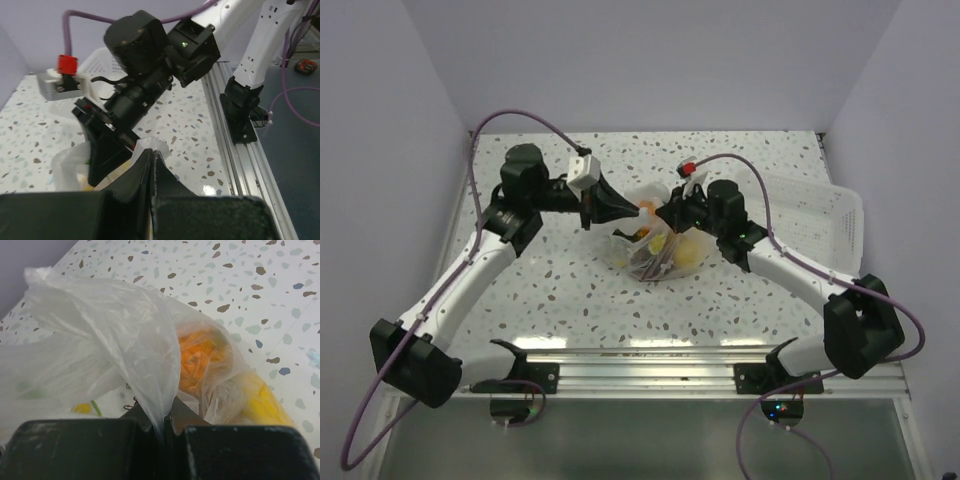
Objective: Place the fake fruits into the plastic bag and tie a complex knot
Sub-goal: Tie the plastic bag at the center of the board.
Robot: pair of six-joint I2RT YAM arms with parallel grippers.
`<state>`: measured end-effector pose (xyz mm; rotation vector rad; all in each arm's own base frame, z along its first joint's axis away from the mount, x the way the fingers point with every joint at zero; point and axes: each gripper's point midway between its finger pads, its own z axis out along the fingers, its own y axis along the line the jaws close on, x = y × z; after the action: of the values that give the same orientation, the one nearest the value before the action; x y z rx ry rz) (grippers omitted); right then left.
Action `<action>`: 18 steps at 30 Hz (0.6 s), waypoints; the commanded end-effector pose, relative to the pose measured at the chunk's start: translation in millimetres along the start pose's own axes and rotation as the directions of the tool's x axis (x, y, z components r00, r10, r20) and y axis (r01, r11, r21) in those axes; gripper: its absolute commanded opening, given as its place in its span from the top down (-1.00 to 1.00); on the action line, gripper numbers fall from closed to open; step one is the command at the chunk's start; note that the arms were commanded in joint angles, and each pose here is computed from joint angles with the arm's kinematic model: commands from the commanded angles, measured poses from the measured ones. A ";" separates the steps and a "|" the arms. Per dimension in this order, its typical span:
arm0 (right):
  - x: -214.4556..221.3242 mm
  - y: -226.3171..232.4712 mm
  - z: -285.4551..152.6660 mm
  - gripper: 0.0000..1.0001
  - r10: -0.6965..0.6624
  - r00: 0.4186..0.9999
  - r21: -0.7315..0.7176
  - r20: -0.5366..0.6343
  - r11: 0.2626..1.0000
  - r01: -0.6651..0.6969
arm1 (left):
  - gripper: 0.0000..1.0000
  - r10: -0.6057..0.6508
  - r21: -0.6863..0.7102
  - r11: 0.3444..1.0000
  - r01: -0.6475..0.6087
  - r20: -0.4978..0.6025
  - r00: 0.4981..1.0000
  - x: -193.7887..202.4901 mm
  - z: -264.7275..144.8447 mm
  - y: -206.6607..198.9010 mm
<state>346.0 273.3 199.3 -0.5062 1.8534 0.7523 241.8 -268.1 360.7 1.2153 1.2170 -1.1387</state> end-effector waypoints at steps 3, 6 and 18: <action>-19.5 10.7 0.4 1.00 -0.015 1.000 -0.041 0.007 0.999 0.015 | 1.00 -0.055 0.039 0.998 0.054 0.012 0.998 22.1 29.1 12.0; -15.2 21.9 -2.8 1.00 -0.044 0.999 -0.114 0.021 0.992 0.046 | 1.00 -0.110 -0.036 0.993 0.112 0.061 0.992 21.5 40.5 40.7; -11.5 50.1 -7.2 1.00 -0.130 0.991 -0.292 0.041 0.947 0.137 | 1.00 -0.214 -0.220 0.945 0.241 0.138 0.967 31.0 62.7 115.3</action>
<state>320.6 294.5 202.3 -0.7185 1.7984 0.8997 347.3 -323.3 287.7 0.8935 1.5092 -1.2341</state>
